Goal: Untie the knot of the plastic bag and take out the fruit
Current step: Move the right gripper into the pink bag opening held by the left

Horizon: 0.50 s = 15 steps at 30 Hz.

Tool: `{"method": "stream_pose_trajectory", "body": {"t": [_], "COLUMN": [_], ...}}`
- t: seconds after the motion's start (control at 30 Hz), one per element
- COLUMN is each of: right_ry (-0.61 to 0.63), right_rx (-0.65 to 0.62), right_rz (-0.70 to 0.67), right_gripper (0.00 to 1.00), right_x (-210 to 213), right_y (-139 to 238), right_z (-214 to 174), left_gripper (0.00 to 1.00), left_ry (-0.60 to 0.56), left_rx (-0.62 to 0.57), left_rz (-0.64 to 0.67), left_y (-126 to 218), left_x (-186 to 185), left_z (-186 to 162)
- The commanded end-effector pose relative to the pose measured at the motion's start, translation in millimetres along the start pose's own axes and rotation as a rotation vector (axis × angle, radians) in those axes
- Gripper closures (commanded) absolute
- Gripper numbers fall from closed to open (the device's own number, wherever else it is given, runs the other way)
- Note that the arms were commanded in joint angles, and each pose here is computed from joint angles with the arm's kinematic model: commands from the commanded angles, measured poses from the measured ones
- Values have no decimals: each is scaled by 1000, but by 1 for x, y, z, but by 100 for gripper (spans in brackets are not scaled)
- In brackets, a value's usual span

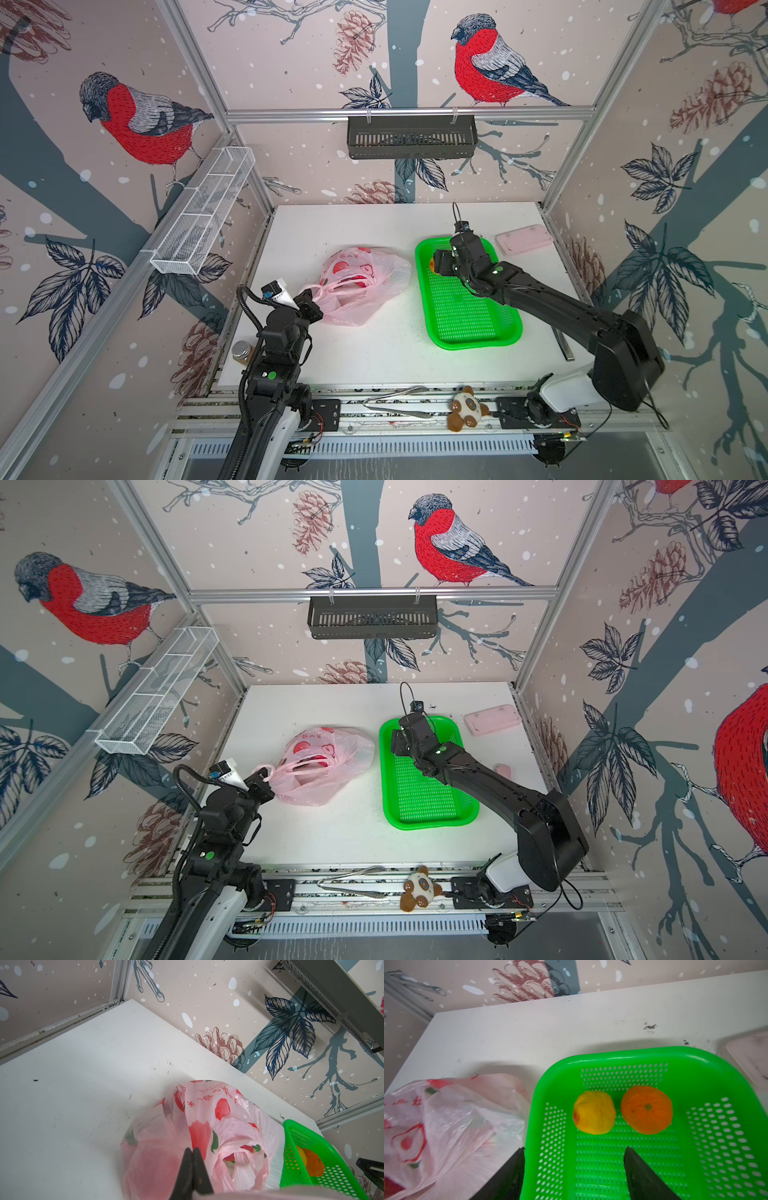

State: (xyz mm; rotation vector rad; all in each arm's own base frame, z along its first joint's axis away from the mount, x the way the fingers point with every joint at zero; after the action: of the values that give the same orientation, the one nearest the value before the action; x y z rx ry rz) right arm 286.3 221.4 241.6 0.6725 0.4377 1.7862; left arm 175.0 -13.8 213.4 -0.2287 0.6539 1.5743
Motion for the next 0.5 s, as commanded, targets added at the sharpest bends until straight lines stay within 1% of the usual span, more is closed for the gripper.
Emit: {"method": "stream_pose_trajectory", "body": {"t": [0.0, 0.27, 0.37, 0.47], "right_ry": [11, 77, 99, 115], "right_rx": [2, 49, 81, 122], "right_rz": [99, 426, 523, 581], "right_gripper": [27, 39, 42, 45], "right_x": [35, 129, 158, 180], "right_y": [10, 17, 8, -9], "right_z": [-12, -37, -45, -52], "left_gripper": [100, 100, 100, 100], "left_ry": [-2, 5, 14, 22], "left_rx": [4, 4, -4, -4], "left_rz": [14, 39, 30, 19], "left_y": [1, 5, 6, 6], "left_x": [0, -2, -6, -9], "left_z": [2, 8, 13, 17]}}
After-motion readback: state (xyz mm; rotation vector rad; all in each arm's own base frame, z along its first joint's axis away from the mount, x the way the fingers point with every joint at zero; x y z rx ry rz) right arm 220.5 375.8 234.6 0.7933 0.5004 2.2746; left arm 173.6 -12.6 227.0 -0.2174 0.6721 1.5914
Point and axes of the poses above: each gripper's point midway between its finger pads, its own y axis back along the fingers, its own x axis along the line the jaws close on, z = x × y, the point moved 9 cm from there along y, back along the fingers
